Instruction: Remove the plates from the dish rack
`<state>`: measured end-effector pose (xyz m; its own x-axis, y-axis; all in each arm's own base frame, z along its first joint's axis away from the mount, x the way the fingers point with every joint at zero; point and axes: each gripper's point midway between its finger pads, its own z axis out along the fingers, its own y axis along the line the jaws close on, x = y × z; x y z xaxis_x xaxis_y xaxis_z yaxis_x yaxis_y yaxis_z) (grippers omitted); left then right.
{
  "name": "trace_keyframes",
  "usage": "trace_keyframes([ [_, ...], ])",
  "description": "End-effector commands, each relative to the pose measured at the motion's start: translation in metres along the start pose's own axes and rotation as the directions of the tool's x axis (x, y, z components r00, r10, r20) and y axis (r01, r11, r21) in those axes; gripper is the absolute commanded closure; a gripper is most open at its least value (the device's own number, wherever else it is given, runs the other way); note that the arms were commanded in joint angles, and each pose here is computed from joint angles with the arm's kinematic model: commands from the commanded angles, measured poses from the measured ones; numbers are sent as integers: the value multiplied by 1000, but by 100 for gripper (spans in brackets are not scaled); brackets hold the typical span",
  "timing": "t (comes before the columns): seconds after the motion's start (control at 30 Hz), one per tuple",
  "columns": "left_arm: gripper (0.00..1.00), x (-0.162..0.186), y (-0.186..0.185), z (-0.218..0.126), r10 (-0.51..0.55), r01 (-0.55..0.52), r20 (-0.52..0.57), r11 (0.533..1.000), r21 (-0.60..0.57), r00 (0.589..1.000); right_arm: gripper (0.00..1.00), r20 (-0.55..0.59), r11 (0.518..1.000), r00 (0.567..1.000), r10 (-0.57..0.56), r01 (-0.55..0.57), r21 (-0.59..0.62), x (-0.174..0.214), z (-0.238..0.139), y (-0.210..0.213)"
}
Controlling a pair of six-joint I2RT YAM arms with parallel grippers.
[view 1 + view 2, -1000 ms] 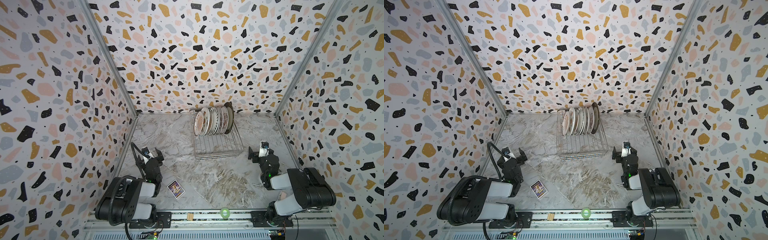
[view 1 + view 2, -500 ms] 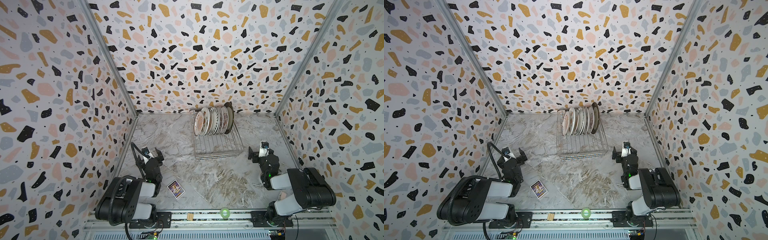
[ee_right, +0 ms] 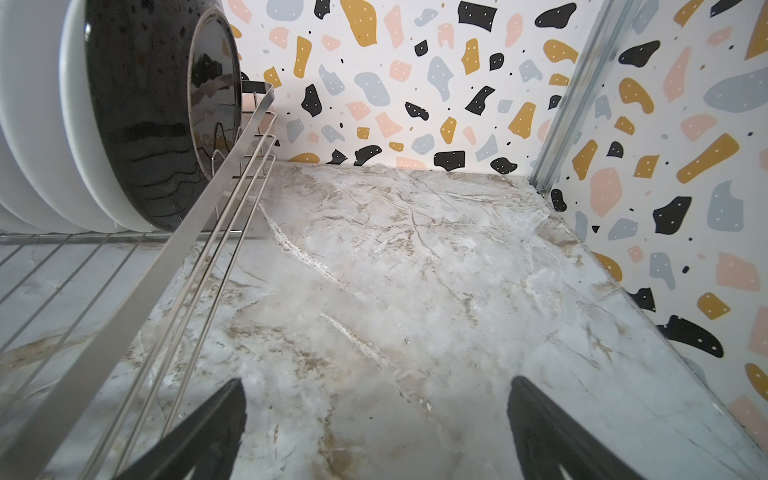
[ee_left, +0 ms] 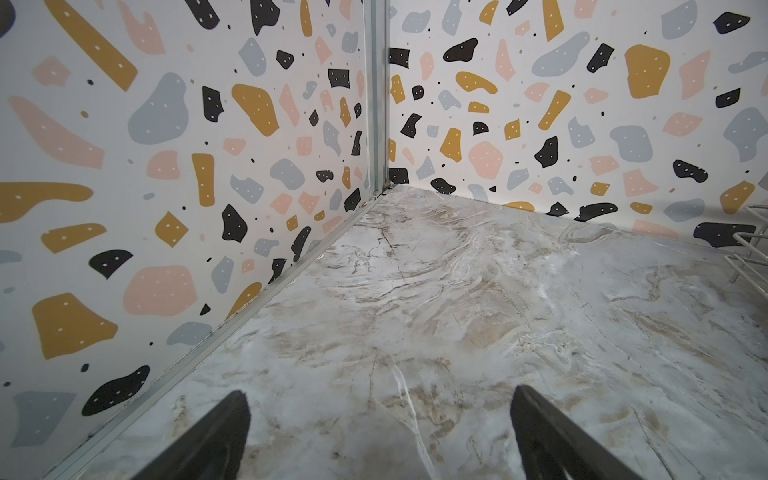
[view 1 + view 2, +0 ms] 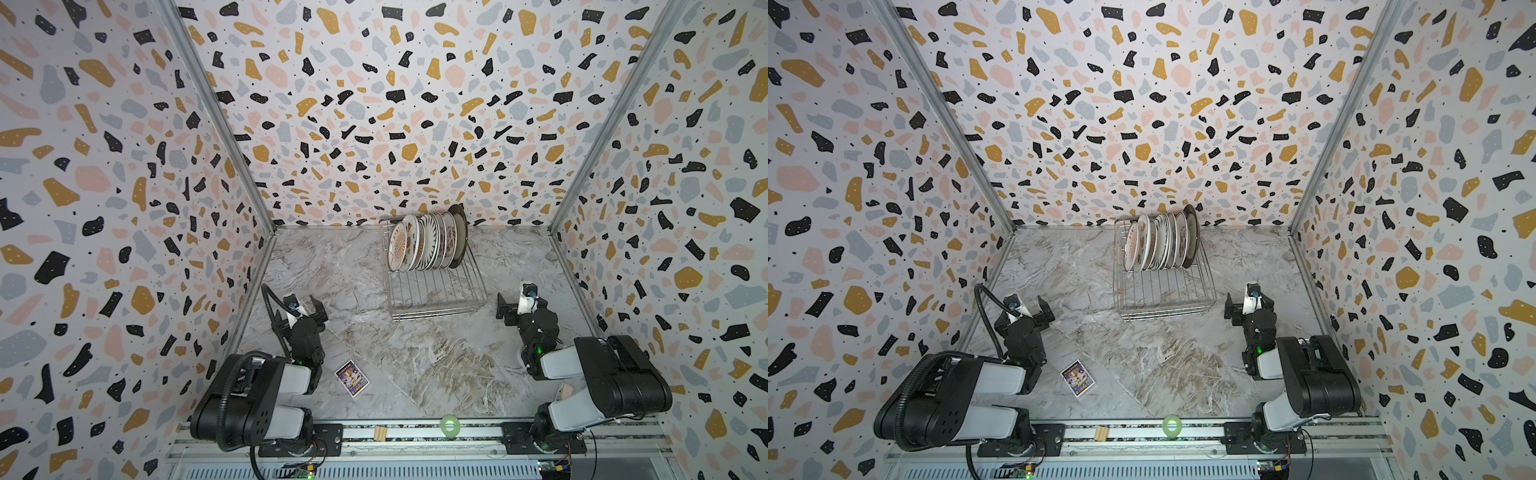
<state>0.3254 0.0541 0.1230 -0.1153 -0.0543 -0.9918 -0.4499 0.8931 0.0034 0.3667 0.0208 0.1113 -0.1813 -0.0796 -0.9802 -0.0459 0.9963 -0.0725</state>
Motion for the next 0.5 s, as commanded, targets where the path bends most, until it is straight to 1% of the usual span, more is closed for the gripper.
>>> trace_keyframes([
  [0.0, 1, -16, -2, 0, -20, 20, 52, 1000, 2, 998, 1, 34, 1000, 999, -5, 5, 3, -12, 1, -2],
  [0.13, 0, -22, -6, -5, -12, 9, 69, 999, 47, 998, 1, 48, 1000, 999, -7, 8, -18, -15, -3, 2],
  [0.27, 0, -30, -2, -12, -31, 27, 91, 999, 46, 995, 1, 66, 999, 997, -27, 29, -36, -26, -8, 5],
  [0.37, 0, -38, -2, -17, -35, 29, 103, 998, 62, 994, 1, 51, 999, 998, -27, 29, -38, -31, -5, 5],
  [0.47, 0, -56, 1, -25, -70, 60, 135, 995, 75, 988, 1, 53, 994, 997, -56, 61, -94, -40, -6, 15],
])
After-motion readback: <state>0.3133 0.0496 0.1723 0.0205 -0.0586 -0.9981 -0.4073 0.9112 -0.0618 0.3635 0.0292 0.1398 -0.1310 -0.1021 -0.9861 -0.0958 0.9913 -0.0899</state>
